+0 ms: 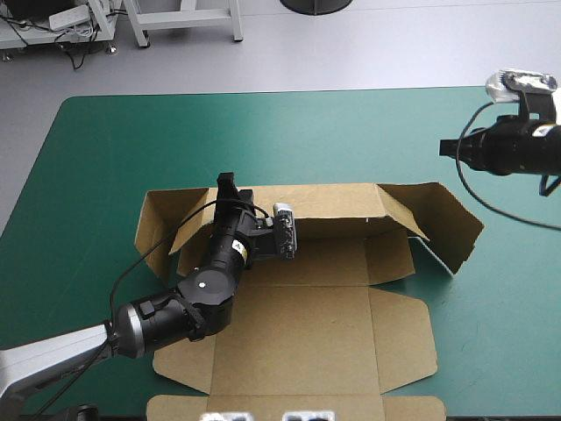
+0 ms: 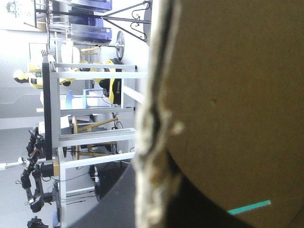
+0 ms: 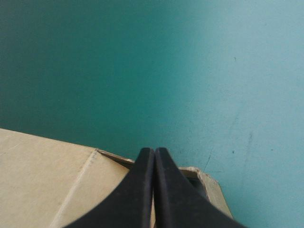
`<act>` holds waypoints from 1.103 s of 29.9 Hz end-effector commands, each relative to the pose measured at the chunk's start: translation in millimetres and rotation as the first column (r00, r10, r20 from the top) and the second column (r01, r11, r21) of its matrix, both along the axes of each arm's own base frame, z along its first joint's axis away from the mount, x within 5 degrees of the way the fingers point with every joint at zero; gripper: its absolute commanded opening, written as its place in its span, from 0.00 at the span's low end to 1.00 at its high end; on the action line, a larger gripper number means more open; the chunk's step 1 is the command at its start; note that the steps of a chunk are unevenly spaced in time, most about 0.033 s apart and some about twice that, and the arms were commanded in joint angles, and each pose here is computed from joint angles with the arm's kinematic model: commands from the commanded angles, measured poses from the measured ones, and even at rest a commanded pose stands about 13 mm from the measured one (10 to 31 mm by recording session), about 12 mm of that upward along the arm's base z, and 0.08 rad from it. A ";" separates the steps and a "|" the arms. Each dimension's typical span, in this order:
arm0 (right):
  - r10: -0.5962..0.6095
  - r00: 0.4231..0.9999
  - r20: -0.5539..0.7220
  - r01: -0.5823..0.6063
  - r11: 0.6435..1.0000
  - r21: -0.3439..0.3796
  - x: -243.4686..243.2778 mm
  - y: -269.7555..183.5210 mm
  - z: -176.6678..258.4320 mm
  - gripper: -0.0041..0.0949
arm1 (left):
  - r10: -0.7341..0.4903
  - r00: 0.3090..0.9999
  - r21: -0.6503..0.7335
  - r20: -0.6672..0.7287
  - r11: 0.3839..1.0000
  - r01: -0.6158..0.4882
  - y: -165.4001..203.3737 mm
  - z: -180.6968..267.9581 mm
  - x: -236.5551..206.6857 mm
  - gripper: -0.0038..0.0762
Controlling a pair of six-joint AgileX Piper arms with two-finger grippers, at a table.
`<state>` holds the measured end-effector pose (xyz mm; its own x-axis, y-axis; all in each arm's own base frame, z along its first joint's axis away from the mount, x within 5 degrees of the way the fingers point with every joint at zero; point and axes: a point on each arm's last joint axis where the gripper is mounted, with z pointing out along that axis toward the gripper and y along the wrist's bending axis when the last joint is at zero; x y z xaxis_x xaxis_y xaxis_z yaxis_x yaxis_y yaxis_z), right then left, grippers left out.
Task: Fold the box
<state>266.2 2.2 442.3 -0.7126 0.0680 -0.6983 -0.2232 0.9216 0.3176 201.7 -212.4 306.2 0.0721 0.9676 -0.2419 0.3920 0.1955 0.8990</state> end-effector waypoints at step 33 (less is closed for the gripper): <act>0.298 0.928 -0.224 -0.287 0.955 0.079 18.0 10.3 -94.4 0.02 | 0.077 0.994 -0.244 0.076 0.968 -0.056 2.7 21.7 -0.6 0.03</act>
